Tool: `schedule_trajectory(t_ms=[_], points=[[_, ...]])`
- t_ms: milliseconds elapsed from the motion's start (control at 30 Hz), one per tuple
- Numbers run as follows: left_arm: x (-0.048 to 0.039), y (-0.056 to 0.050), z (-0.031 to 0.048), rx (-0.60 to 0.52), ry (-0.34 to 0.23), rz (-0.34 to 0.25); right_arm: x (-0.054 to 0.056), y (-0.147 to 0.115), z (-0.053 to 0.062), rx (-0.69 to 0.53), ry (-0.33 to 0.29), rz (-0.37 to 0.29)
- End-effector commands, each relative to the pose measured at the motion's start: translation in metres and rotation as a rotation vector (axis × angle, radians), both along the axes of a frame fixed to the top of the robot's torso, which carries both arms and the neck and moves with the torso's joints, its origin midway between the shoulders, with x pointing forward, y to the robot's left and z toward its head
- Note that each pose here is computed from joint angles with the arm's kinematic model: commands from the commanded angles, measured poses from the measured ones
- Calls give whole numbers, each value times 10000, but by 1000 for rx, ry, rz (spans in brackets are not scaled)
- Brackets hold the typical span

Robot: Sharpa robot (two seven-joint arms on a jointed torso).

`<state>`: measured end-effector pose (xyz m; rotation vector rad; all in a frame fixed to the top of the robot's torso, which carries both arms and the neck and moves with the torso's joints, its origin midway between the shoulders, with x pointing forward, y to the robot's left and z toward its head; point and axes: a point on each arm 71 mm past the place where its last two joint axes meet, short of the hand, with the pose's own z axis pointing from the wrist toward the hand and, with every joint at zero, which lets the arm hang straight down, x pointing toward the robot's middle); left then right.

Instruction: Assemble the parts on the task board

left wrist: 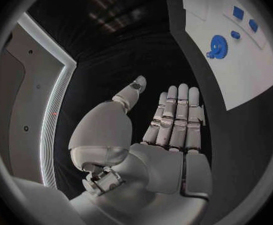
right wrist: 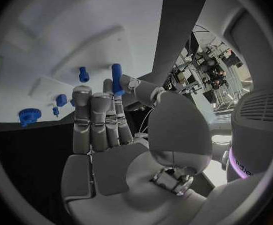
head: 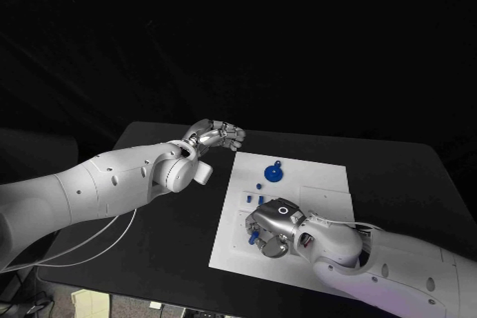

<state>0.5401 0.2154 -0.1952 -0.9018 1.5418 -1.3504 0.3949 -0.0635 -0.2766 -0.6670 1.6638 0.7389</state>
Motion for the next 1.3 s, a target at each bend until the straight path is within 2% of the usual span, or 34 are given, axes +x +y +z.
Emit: schedule_trajectory(t_ms=[33, 367, 567, 767, 967, 1300], points=[[-5, -18, 8, -12, 0, -13, -18, 1, -32, -38, -11, 11], [-9, -29, 10, -13, 1, -16, -117, 92, -46, -45, -2, 45], [-11, -34, 8, -14, 3, -19, -119, 116, -34, -65, -55, 43], [-10, -26, 8, -13, 4, -18, -143, 139, -38, -87, -72, 43], [-10, -25, 7, -13, 4, -18, -152, 123, 5, -56, -108, 31], [-7, -12, 6, -12, 4, -17, -236, 136, 92, -41, -157, 30]])
